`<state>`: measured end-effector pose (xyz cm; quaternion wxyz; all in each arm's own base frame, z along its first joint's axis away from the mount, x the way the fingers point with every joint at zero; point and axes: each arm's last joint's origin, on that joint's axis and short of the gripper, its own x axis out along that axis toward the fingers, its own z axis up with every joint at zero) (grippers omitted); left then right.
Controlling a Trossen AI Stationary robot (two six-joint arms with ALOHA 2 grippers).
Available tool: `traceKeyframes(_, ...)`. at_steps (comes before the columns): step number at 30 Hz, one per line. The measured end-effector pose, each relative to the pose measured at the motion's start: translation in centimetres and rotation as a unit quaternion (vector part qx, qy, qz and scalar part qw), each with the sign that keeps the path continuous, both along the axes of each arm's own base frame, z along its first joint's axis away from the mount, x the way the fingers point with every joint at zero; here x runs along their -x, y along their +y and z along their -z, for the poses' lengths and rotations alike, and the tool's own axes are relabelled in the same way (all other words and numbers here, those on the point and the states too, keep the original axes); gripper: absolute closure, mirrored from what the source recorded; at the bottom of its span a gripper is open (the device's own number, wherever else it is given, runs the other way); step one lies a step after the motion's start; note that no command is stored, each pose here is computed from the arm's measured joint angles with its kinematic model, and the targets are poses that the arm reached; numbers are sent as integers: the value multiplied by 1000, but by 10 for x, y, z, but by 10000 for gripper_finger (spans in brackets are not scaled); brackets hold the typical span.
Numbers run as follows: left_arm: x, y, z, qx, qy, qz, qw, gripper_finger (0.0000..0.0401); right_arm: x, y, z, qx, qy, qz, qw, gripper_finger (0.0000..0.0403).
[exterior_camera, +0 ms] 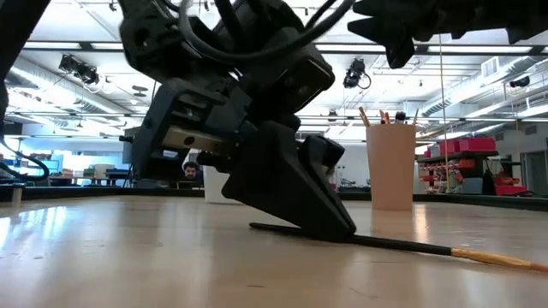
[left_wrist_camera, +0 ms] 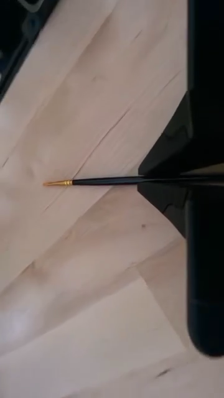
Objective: Pick & Place Paint Supplies
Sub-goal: Put the gold paintbrush into the cup
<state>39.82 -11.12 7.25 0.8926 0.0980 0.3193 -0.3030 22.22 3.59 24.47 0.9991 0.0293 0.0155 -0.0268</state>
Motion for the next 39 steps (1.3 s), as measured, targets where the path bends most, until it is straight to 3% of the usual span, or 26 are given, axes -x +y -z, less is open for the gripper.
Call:
traceKeyframes(5,-1,-9,-3,-22,-32,-23,999,331,1,5,-2,-1,-9,-10,1000,234)
traceKeyframes(12,-4,-12,-6,0,-46,-64,997,309,2,9,-5,-4,-24,-19,1000,234)
traceKeyframes(23,-11,-14,23,31,-90,-78,992,319,2,9,-5,-5,-28,-21,999,234)
traceKeyframes(29,-11,-14,24,23,-94,-81,992,323,2,9,-5,-4,-27,-21,999,234)
traceKeyframes(34,-11,-14,25,6,-103,-57,993,363,2,9,-5,-4,-27,-21,999,234)
traceKeyframes(36,-11,-15,25,16,-98,-61,993,386,2,9,-5,-4,-27,-21,999,234)
traceKeyframes(39,-12,-15,24,37,-98,-72,992,386,2,10,-5,-3,-27,-30,999,234)
